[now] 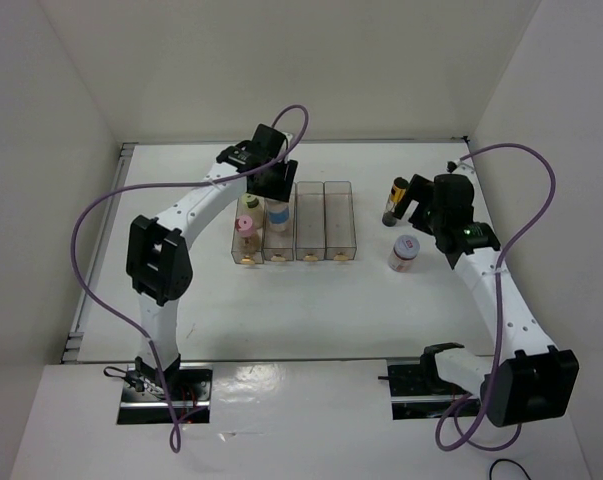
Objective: Organize the condiment bottles
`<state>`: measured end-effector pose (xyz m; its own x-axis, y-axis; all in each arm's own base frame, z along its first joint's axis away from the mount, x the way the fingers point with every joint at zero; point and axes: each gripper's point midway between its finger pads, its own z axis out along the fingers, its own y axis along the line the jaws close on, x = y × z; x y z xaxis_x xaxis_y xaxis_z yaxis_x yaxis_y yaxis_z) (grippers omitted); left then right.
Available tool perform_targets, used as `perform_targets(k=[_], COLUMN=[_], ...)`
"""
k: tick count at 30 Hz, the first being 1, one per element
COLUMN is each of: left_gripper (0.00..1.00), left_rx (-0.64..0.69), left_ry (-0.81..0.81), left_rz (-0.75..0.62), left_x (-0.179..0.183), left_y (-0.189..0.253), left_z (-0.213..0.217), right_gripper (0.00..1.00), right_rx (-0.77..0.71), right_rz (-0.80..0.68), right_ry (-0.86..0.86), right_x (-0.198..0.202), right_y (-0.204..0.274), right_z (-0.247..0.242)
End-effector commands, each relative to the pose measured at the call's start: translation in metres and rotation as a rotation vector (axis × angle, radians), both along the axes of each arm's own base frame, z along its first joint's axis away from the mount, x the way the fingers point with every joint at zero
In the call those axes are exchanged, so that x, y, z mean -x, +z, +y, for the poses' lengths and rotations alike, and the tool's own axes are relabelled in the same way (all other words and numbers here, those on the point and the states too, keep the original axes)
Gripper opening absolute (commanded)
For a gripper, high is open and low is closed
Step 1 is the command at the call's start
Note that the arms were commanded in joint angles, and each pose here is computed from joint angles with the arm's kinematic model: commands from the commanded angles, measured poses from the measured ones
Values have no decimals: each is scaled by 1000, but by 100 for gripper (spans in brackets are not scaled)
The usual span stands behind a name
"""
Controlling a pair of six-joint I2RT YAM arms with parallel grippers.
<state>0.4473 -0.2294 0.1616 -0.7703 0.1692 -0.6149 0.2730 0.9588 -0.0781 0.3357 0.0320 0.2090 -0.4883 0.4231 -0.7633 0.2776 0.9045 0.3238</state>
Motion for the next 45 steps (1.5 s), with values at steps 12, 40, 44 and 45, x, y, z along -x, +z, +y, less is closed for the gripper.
perform_targets(k=[12,40,44,45], left_gripper=[64,99,99,99], left_rx=[14,68,92,85], left_ry=[-23,-62,-51,-44], left_rz=[-83,-267,-329,-332], left_x=[-27,-13,-7,-8], left_y=[5,116,149,150], left_z=[-8,-18,-12,-11], right_gripper=[98,92,88,88], right_rx=[43,178,198,200], right_rz=[-59,71,91,100], right_ry=[7,24,16,26], right_x=[-69,-135,-138,-139], right_y=[31,-26,-35,-40], right_z=[-1,-9,-13,-8])
